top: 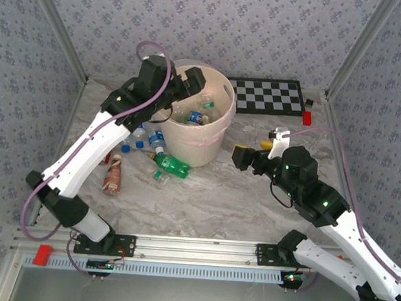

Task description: Put the plastic bottles in the bin

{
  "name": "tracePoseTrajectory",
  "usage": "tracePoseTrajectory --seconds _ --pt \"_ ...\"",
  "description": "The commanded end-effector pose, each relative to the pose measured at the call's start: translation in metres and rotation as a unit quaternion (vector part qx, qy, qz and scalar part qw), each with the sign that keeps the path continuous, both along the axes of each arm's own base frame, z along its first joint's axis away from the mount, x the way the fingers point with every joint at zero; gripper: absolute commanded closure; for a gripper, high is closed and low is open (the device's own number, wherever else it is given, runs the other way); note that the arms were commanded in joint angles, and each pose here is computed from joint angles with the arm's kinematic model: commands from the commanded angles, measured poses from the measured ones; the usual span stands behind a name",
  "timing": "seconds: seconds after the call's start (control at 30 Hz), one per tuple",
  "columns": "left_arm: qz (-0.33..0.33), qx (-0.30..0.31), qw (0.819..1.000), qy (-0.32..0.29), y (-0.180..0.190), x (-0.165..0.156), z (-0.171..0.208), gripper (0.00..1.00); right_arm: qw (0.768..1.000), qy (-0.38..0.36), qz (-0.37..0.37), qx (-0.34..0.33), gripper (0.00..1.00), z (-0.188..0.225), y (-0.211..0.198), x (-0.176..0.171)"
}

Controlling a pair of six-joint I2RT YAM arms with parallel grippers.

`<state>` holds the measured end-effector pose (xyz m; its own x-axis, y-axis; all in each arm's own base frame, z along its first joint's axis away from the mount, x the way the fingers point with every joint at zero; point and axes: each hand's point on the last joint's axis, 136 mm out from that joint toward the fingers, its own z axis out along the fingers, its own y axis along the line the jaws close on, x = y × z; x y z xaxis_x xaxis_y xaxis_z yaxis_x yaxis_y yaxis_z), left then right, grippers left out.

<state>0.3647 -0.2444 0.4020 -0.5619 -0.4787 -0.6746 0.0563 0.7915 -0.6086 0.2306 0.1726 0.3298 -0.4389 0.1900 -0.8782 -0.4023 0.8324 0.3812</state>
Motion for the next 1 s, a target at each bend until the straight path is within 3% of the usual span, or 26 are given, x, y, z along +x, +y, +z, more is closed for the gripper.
tracePoseTrajectory --seconds 0.0,0.2,0.57,0.73,0.97 --pt "0.021 0.013 0.999 -0.036 0.026 -0.014 0.012 0.00 0.999 -0.030 0.015 0.019 0.00 0.022 0.008 0.001" --pt "0.062 0.033 0.997 -0.017 0.076 -0.036 -0.016 0.00 0.998 -0.035 0.042 0.020 0.00 0.026 0.028 0.008" --pt "0.161 0.084 0.982 0.057 0.170 -0.087 -0.108 0.00 0.993 -0.055 0.100 0.010 0.00 0.032 0.067 0.019" --pt "0.192 0.093 0.973 0.088 0.197 -0.106 -0.146 0.00 0.991 -0.066 0.120 -0.003 0.01 0.030 0.077 0.021" --pt "0.224 0.100 0.953 0.177 0.225 -0.131 -0.220 0.00 0.988 -0.077 0.130 -0.021 0.00 0.020 0.081 0.023"
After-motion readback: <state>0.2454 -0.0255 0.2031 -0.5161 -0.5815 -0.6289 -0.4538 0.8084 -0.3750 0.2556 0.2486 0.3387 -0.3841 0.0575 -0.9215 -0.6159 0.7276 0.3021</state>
